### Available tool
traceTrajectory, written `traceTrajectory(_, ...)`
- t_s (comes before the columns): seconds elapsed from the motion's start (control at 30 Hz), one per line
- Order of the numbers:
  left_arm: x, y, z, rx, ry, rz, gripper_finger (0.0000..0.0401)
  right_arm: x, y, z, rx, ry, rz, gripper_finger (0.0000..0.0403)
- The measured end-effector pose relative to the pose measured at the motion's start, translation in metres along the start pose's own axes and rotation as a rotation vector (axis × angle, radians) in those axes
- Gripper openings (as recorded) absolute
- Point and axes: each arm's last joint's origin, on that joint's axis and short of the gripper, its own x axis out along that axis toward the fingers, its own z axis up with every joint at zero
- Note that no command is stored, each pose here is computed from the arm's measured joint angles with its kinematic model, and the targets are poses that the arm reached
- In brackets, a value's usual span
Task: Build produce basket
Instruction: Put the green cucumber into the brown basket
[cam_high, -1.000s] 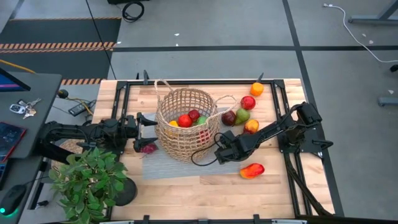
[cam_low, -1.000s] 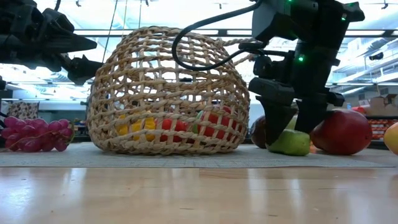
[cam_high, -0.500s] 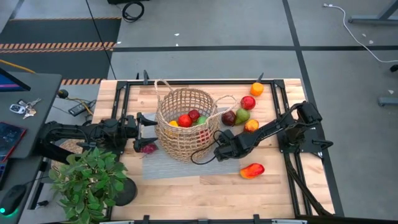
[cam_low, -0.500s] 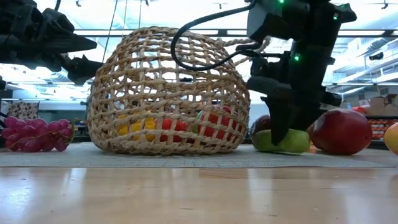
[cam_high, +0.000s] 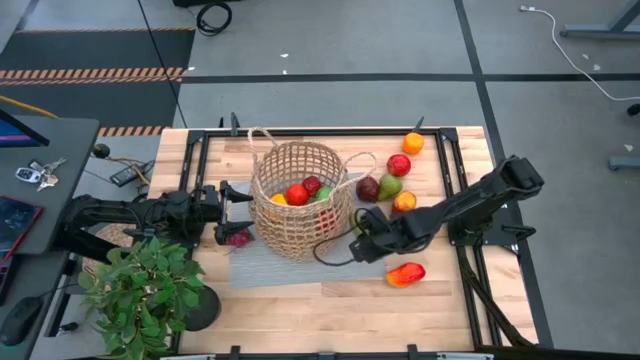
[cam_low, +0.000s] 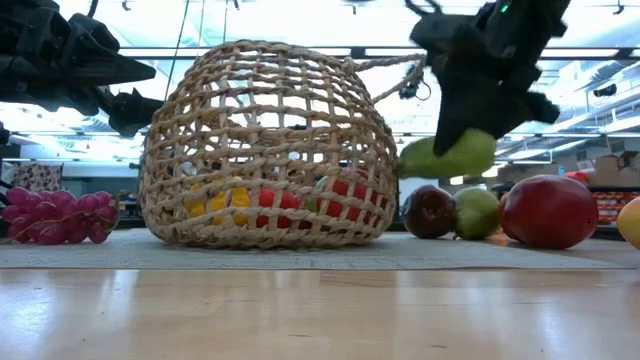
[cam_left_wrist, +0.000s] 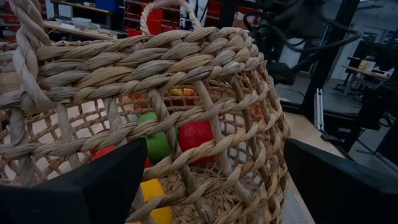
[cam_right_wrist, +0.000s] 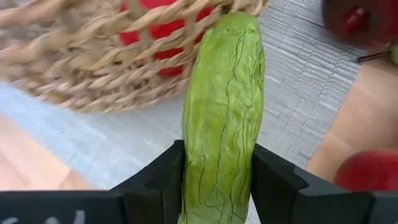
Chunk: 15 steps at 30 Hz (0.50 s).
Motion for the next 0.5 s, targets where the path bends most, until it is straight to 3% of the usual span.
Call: traceTrajectory(0.5,0.000,0.000,0.000,0.000,-0.001,0.000,0.0386,0.002,0.014,-0.024,0.032,0.032,0.065,0.0161)
